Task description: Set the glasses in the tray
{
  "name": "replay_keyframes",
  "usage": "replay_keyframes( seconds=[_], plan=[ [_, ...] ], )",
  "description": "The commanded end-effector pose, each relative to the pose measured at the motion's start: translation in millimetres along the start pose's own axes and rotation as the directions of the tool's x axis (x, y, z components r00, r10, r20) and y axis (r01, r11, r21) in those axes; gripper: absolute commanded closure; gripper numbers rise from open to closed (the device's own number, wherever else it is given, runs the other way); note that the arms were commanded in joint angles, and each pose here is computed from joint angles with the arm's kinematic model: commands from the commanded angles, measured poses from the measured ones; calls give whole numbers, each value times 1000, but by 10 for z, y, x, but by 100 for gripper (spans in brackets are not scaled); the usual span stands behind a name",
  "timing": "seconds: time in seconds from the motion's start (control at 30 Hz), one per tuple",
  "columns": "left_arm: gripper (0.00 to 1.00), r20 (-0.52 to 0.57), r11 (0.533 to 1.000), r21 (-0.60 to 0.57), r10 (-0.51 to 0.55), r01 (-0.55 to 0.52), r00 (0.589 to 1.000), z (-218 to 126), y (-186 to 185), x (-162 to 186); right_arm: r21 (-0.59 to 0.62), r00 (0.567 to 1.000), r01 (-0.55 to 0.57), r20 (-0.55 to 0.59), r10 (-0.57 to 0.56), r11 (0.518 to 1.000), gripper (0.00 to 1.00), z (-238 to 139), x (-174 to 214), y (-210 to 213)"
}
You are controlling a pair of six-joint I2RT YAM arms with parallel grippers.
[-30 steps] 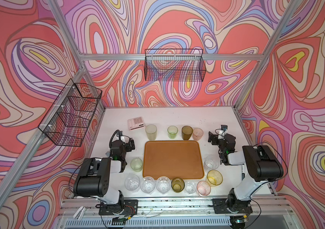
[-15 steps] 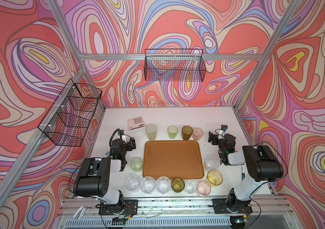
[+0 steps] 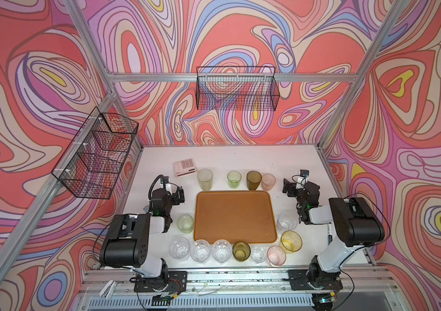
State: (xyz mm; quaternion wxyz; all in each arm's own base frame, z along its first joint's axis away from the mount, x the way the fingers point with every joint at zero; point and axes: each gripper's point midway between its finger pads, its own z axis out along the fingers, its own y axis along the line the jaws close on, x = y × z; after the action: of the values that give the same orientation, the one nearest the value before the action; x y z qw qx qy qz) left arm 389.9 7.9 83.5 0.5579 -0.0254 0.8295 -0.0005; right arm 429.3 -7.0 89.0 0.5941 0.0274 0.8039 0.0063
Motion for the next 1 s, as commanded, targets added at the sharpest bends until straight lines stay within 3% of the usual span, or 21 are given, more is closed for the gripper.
replay_keyframes(
  seconds=[0.0, 0.23, 0.33, 0.43, 0.63, 0.77, 0.87, 0.97],
  plan=[
    [0, 18, 1000, -11, 16, -16, 1000, 15, 4, -53, 13, 1000, -3, 0, 3, 1000, 2, -10, -5, -25],
    [0, 1, 998, -66, 18, -18, 1000, -2, 55, -150, 71, 1000, -24, 15, 23, 997, 2, -72, -173, -119],
    [0, -84, 992, -121, 28, -38, 996, -2, 87, -197, 136, 999, -42, 5, 42, 990, 2, -116, -281, -225],
    [0, -93, 984, -174, 9, -25, 996, -10, 144, -404, 164, 998, -48, -29, 53, 985, 2, -134, -388, -261],
    [0, -135, 922, -380, -142, 81, 981, -259, 454, -514, 215, 984, -120, -106, 145, 969, 2, -216, -675, -302],
    [0, -146, 897, -420, -214, 136, 966, -458, 426, -718, 240, 955, -167, -203, 217, 956, 2, -256, -793, -281],
    [0, -172, 872, -444, -310, 207, 935, -632, 340, -796, 244, 902, -208, -326, 282, 947, 2, -271, -789, -198],
    [0, -234, 911, -383, -258, 155, 937, -737, 102, -934, 241, 847, -256, -410, 338, 936, 2, -303, -766, -101]
  ],
)
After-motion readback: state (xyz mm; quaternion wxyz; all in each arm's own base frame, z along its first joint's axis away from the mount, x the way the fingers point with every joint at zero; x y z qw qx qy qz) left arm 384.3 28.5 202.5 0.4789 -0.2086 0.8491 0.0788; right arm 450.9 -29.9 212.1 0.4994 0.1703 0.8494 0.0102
